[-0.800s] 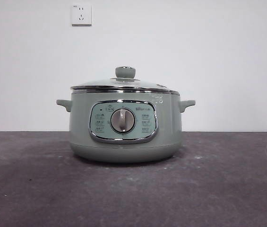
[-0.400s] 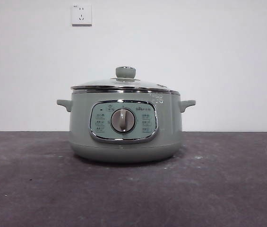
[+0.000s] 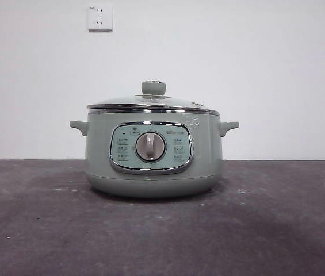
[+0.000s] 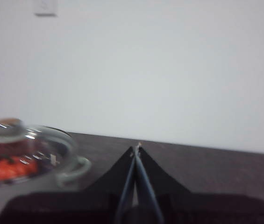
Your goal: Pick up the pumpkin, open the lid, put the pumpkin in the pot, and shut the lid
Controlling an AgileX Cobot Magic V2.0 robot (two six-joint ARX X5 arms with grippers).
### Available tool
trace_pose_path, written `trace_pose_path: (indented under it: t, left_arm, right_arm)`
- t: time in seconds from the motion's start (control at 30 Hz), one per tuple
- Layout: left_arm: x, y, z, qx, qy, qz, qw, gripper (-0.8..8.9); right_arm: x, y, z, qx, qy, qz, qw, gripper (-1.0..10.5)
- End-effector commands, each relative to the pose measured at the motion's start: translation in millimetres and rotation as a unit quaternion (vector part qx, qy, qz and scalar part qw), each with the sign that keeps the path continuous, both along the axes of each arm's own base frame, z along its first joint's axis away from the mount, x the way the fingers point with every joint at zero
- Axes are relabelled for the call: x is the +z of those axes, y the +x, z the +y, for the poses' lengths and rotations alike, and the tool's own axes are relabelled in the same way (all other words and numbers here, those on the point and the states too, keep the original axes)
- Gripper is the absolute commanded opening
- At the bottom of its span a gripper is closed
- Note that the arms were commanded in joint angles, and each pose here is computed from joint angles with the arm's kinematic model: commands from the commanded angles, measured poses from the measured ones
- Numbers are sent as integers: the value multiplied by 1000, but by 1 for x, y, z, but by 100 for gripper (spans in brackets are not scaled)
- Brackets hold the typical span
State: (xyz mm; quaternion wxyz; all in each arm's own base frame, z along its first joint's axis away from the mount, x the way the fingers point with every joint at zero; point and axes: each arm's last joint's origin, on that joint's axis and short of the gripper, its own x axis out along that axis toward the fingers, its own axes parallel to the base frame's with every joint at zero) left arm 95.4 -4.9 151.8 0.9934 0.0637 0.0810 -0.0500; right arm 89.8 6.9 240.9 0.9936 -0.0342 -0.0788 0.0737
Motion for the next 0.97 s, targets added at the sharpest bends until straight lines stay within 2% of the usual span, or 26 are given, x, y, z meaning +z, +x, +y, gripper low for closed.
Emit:
trace_pose_path:
  t: [0.03,0.33,0.77,0.97]
  left_arm:
    - [-5,1,0,3,-3,7,1000,-4]
    - [-5,1,0,2,-3,7,1000,-4]
    - [-5,1,0,2,-3,7,1000,-4]
    - [-5,1,0,2,-3,7,1000,-4]
  right_arm:
    - [-25,2,-1,-9,11,16,1000,1]
    - [-73,7,0,-6,43,66,997,1]
    - [-92,6,-1,-20,38,168,985,1]
    - [-92,6,-1,-21,58,169,984,1]
